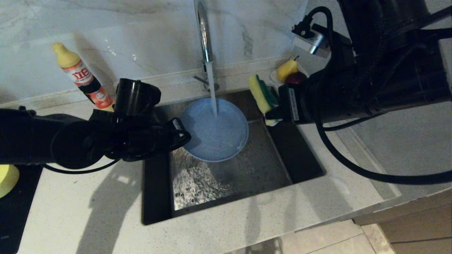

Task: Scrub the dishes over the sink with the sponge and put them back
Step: Rinse the plate

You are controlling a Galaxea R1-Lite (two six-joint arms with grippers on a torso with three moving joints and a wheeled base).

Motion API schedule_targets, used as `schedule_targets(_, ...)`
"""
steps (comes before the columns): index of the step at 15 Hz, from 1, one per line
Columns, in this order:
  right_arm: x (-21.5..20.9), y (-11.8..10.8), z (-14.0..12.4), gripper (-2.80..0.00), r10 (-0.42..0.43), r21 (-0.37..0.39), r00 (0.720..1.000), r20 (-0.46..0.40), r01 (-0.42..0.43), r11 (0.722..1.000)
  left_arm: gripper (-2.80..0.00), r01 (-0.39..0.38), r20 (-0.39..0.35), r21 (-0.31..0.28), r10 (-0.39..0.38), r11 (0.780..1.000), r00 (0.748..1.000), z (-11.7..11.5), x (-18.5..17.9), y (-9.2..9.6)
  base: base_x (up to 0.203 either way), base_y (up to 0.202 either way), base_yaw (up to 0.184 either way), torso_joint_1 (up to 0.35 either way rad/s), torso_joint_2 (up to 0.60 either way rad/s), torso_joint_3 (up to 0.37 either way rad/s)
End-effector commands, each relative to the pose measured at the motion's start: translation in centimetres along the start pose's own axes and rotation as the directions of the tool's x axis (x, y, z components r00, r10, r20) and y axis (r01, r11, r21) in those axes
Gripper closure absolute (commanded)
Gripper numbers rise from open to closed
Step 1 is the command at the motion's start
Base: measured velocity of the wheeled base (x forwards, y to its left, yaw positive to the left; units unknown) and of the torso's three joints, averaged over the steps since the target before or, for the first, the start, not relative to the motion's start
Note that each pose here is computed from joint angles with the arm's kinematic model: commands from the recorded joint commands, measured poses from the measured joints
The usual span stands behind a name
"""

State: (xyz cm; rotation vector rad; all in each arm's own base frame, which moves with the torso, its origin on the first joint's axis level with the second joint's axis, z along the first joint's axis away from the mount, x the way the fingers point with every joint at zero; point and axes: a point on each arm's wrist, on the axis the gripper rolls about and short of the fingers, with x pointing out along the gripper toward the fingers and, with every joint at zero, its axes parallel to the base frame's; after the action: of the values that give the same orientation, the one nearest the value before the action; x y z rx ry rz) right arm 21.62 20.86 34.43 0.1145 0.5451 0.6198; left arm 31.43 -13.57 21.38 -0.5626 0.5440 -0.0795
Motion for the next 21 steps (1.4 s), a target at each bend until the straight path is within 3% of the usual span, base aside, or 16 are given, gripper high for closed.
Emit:
schedule_targets(1, -2.3, -0.4, -1.0, 0.00, 0.016, 0.000, 1.000, -0.011, -0.016, 1.000, 0.00, 0.001, -0.009, -0.038, -0.002, 0.999, 1.000, 0.8, 2.7, -0.6, 0.000, 0.000, 0.000, 0.000, 0.00, 0.000)
schedule_targets(4, -2.7, -1.0, -2.0, 0.00, 0.009, 0.006, 0.999, -0.036, -0.008, 1.000, 0.00, 0.048, -0.014, -0.078, -0.049, 0.996, 0.999, 2.0, 4.3, -1.9, 0.000, 0.000, 0.000, 0.000, 0.00, 0.000)
schedule_targets(5, -2.8, -1.1, -2.1, 0.00, 0.013, 0.007, 1.000, -0.020, -0.013, 1.000, 0.00, 0.074, -0.046, -0.086, -0.078, 0.994, 0.996, 2.1, 4.4, -2.2, 0.000, 0.000, 0.000, 0.000, 0.00, 0.000)
schedule_targets(7, -3.0, -1.3, -1.9, 0.00, 0.025, 0.010, 0.999, 0.033, -0.026, 1.000, 0.00, 0.106, -0.080, -0.111, -0.115, 0.988, 0.990, 2.1, 4.5, -2.3, 0.000, 0.000, 0.000, 0.000, 0.00, 0.000)
schedule_targets(11, -3.2, -1.4, -2.2, 0.00, 0.023, 0.013, 0.999, 0.029, -0.024, 1.000, 0.00, 0.128, -0.131, -0.171, -0.152, 0.977, 0.980, 1.9, 4.1, -2.3, 0.000, 0.000, 0.000, 0.000, 0.00, 0.000)
schedule_targets(15, -3.3, -1.6, -2.9, 0.00, 0.021, 0.029, 1.000, 0.011, -0.021, 0.999, 0.00, 0.061, -0.230, -0.169, -0.100, 0.984, 0.968, 1.4, 3.2, -1.7, 0.000, 0.000, 0.000, 0.000, 0.00, 0.000)
schedule_targets(20, -3.3, -1.6, -3.1, 0.00, 0.030, 0.060, 1.000, 0.001, -0.030, 0.998, 0.00, 0.009, -0.270, -0.152, -0.050, 0.988, 0.962, 1.0, 2.4, -1.0, 0.000, 0.000, 0.000, 0.000, 0.00, 0.000)
schedule_targets(21, -3.4, -1.6, -3.1, 0.00, 0.031, 0.060, 1.000, 0.001, -0.031, 0.998, 0.00, -0.016, -0.250, -0.146, -0.022, 0.989, 0.968, 1.0, 2.3, -0.8, 0.000, 0.000, 0.000, 0.000, 0.00, 0.000)
